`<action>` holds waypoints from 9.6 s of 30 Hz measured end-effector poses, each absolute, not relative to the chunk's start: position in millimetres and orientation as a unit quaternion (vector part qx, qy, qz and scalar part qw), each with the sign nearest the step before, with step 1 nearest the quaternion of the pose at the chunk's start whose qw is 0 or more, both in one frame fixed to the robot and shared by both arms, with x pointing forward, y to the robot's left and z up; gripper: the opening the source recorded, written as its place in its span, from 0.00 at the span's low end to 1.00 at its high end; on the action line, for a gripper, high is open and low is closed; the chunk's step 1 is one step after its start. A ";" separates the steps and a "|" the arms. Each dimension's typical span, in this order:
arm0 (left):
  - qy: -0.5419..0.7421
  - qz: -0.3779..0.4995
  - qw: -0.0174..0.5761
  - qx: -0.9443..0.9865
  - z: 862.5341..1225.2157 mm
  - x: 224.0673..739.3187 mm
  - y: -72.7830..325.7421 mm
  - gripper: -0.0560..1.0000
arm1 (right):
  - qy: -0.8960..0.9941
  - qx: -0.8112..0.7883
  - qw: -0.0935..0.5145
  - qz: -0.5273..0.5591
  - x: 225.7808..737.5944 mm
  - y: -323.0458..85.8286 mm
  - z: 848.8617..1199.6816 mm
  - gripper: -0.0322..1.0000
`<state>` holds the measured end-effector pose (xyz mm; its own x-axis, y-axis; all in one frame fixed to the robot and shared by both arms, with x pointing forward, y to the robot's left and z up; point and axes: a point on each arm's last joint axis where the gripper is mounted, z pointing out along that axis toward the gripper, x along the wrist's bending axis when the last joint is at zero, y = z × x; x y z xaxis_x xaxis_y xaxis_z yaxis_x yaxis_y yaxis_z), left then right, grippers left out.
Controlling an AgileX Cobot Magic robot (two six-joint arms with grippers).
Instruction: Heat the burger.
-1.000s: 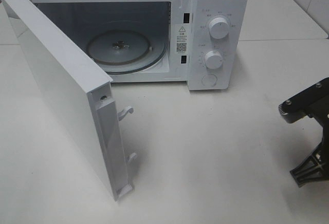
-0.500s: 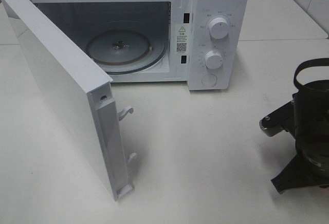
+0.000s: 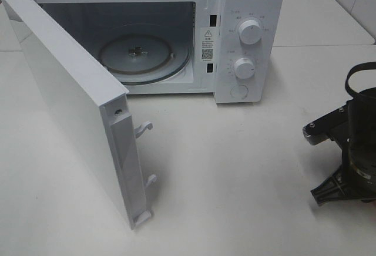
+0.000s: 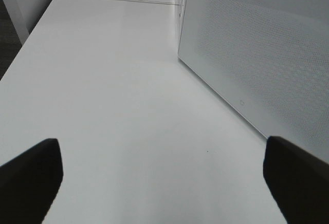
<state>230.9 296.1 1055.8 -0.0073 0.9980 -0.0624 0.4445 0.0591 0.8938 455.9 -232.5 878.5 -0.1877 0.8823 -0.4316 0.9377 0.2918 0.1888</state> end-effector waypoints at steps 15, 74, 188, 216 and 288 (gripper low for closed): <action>0.615 0.355 0.390 0.587 1055.8 230.9 296.1 0.98 | 0.765 0.611 0.198 -0.047 459.1 -225.5 891.8 0.44; 0.615 0.355 0.390 0.587 1055.8 230.9 296.1 0.98 | 0.604 0.568 0.374 0.416 237.1 -300.4 1058.4 0.77; 0.431 0.308 0.567 0.630 942.9 534.6 188.3 0.05 | 0.604 0.568 0.374 0.416 237.2 -300.4 1058.4 0.77; 0.361 0.266 0.554 0.701 937.0 590.2 62.4 0.05 | 0.604 0.568 0.374 0.416 237.2 -300.4 1058.4 0.77; 0.709 0.117 0.151 0.679 1060.6 365.9 298.5 0.97 | 0.604 0.568 0.374 0.416 237.2 -300.4 1058.4 0.76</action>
